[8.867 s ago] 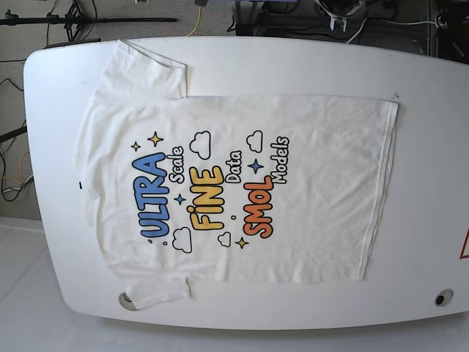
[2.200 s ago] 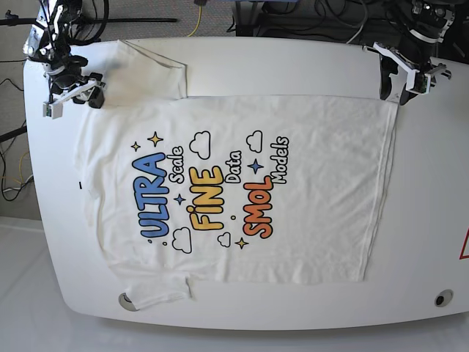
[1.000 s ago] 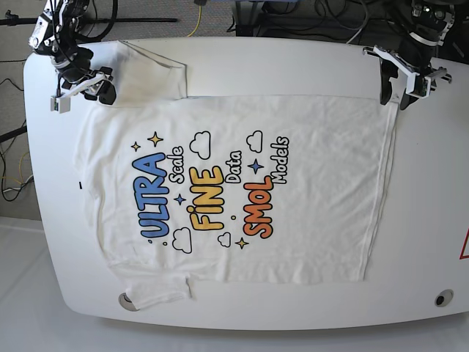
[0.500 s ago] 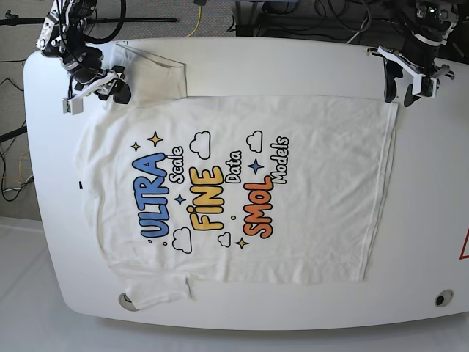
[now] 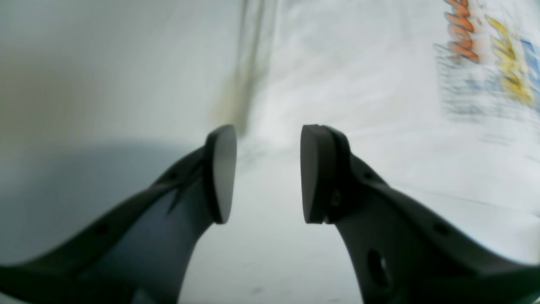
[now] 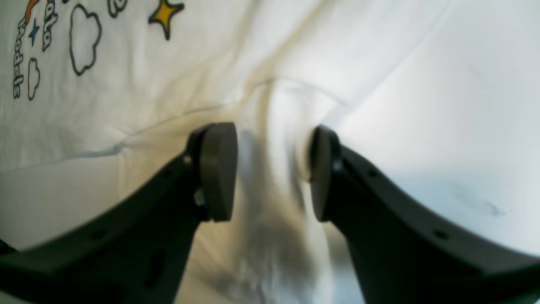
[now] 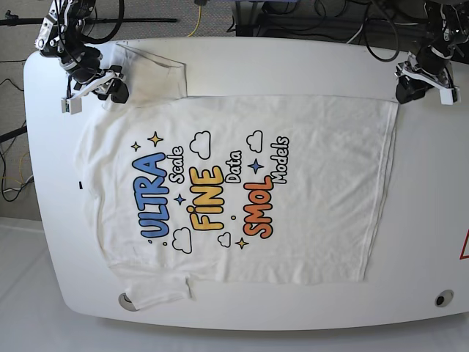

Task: Fold the T-shirt properly
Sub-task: 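Lower both open grippers onto the shoulder edges and close them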

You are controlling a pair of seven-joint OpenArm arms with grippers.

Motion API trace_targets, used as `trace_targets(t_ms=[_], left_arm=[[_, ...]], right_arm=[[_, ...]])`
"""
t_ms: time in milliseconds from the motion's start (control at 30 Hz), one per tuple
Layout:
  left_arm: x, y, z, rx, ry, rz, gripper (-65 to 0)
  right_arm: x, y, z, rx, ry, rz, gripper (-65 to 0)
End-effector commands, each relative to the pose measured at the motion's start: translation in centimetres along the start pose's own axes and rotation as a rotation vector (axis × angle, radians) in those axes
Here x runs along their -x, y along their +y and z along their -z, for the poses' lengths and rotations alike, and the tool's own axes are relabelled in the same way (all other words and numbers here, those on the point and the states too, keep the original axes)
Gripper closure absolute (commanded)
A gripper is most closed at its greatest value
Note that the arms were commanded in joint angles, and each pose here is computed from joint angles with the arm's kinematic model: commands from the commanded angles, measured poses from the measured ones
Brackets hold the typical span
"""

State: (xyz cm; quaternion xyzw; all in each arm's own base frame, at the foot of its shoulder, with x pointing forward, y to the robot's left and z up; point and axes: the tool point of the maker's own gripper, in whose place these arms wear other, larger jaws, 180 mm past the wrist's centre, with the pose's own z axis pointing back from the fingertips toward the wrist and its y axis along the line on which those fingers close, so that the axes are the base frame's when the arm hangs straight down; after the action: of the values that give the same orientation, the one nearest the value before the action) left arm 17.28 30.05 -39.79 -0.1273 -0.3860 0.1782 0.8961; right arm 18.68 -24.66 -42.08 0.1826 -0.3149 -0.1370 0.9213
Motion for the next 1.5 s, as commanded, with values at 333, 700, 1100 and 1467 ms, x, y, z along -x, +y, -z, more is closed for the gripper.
trace_targets(t_ms=[333, 700, 1100, 1467], left_arm=[[-0.4, 0.0, 0.2, 0.023, -0.017, -0.016, -23.6], [1.8, 0.6, 0.0, 0.031, 0.1, -0.052, -24.0], [2.3, 1.0, 0.4, 0.008, 0.139, -0.026, -25.2], [2.1, 1.0, 1.5, 0.021, 0.132, -0.053, -25.2]], right_arm=[[0.5, -0.2, -0.1, 0.018, 0.03, -0.024, -23.9], [0.9, 0.5, 0.5, 0.0, 0.049, -0.041, -4.6], [0.5, 0.3, 0.3, 0.0, 0.037, -0.037, 0.0], [0.4, 0.4, 0.4, 0.001, 0.036, -0.04, 0.0]])
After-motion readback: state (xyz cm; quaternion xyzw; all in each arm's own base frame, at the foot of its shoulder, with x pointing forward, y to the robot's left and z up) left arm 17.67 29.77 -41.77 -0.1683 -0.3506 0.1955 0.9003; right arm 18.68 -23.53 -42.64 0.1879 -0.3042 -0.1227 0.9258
